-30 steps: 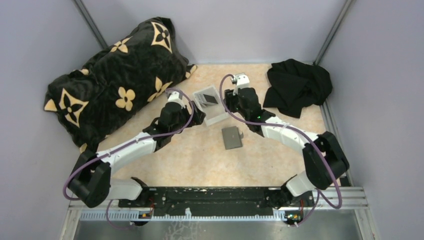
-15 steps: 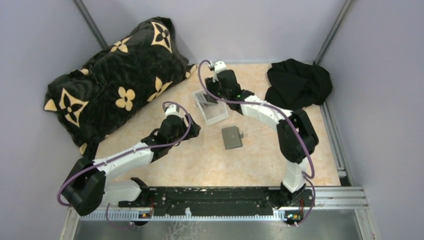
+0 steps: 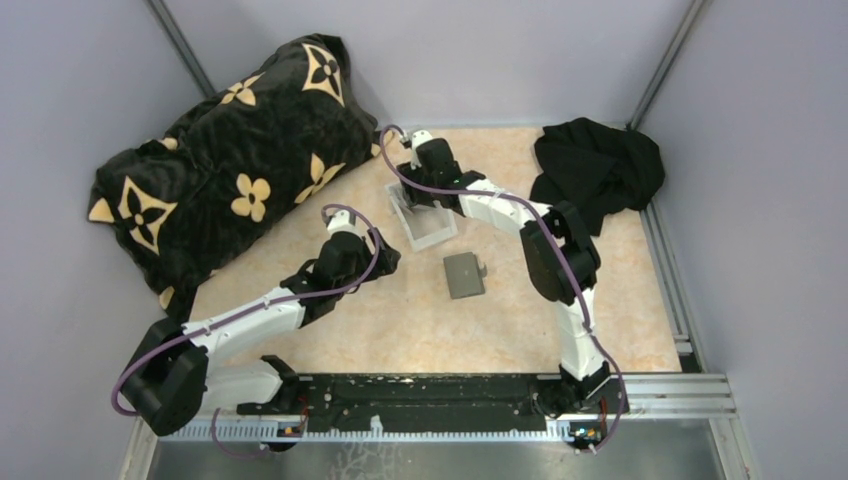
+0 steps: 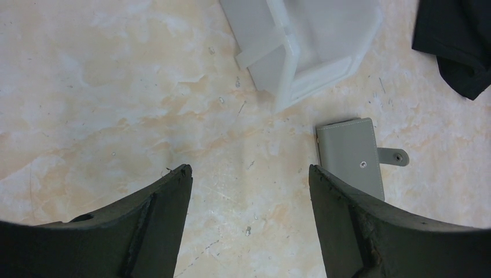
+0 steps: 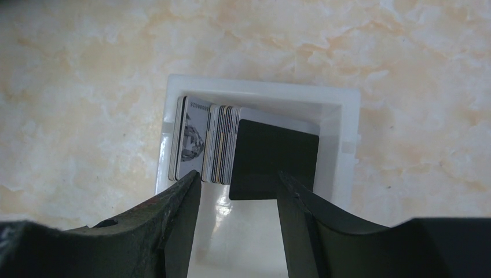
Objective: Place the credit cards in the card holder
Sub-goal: Pick up the credit card from the storage box.
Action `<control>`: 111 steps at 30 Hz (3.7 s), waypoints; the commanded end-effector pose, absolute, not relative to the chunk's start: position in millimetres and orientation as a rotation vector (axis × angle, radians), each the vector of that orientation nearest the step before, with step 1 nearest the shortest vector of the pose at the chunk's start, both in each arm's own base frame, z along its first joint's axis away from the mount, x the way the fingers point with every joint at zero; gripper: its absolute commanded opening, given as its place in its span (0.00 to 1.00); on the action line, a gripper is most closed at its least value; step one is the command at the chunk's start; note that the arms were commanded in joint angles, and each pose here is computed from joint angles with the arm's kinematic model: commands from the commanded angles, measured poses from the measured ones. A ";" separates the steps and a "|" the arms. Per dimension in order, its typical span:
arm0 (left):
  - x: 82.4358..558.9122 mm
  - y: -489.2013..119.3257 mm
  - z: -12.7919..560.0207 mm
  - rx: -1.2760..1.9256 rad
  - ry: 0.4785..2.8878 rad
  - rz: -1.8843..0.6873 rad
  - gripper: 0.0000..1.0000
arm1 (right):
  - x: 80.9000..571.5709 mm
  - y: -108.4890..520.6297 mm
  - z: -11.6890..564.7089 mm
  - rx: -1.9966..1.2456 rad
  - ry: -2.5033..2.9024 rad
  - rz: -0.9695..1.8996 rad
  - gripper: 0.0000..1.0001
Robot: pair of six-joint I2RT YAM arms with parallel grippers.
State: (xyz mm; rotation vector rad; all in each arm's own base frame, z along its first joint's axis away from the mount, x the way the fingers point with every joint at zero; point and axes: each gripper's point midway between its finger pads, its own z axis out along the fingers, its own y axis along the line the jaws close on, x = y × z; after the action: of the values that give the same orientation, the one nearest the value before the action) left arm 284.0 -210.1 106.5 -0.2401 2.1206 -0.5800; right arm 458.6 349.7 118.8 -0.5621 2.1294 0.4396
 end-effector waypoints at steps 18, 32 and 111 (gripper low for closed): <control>283.0 -213.3 109.9 -0.242 2.102 -0.607 0.80 | 472.5 368.8 105.1 -0.550 2.172 0.600 0.42; 283.2 -214.7 112.0 -0.241 2.098 -0.617 0.80 | 468.4 369.8 123.8 -0.546 2.148 0.636 0.26; 283.4 -220.0 120.2 -0.239 2.087 -0.645 0.80 | 477.4 314.4 147.5 -0.505 2.102 0.275 0.03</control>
State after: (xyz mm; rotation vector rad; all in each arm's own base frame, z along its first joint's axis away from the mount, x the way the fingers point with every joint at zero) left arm 280.4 -216.0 106.4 -0.2310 2.1293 -0.6157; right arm 470.0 326.3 109.1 -0.5136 2.1872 0.3894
